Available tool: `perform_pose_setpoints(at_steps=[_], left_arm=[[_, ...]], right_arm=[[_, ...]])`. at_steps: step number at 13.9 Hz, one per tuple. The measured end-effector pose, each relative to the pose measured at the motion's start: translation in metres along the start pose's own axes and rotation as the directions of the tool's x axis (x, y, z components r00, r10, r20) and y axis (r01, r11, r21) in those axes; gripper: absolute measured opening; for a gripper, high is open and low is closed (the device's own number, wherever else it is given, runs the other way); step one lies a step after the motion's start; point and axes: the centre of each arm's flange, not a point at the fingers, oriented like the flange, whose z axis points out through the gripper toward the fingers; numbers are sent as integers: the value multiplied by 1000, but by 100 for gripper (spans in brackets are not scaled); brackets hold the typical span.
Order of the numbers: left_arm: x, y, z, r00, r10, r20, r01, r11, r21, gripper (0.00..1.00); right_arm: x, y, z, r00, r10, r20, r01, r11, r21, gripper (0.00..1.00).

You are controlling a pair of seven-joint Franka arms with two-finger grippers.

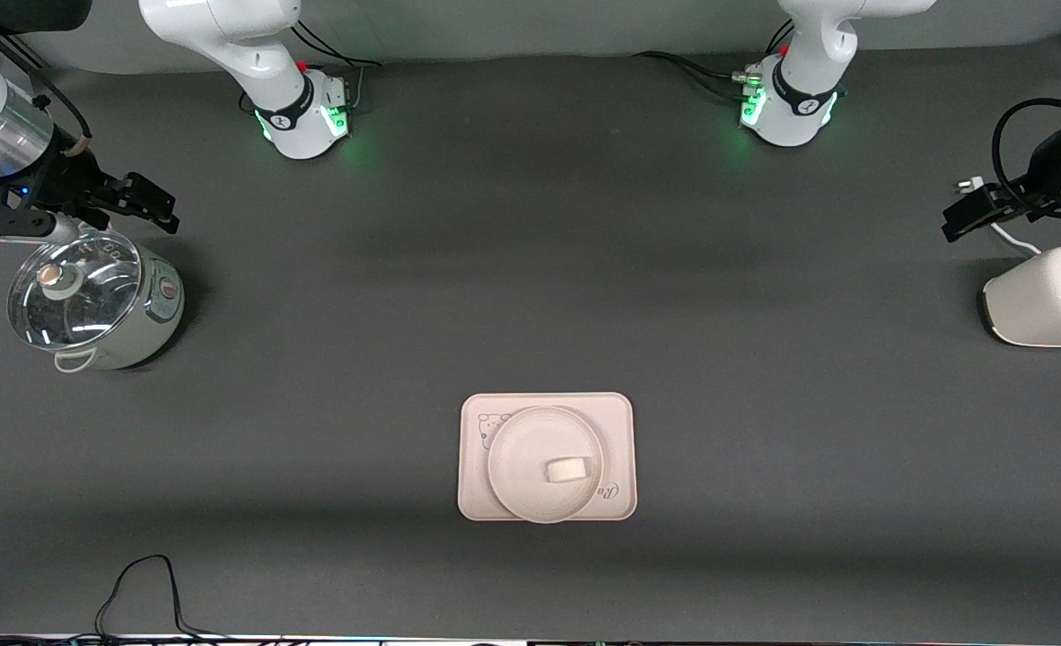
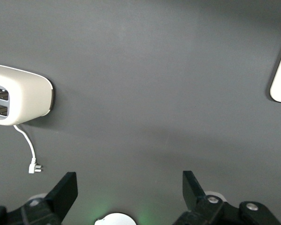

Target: Place bun in plate and plate on tray

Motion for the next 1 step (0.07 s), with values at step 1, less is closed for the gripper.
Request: perform_pose_setpoints(at_steps=[1], left_arm=[[0,0,-1,1000,0,0,0,1000,0,100]], right_arm=[[0,0,1,1000,0,3,0,1000,2,100]])
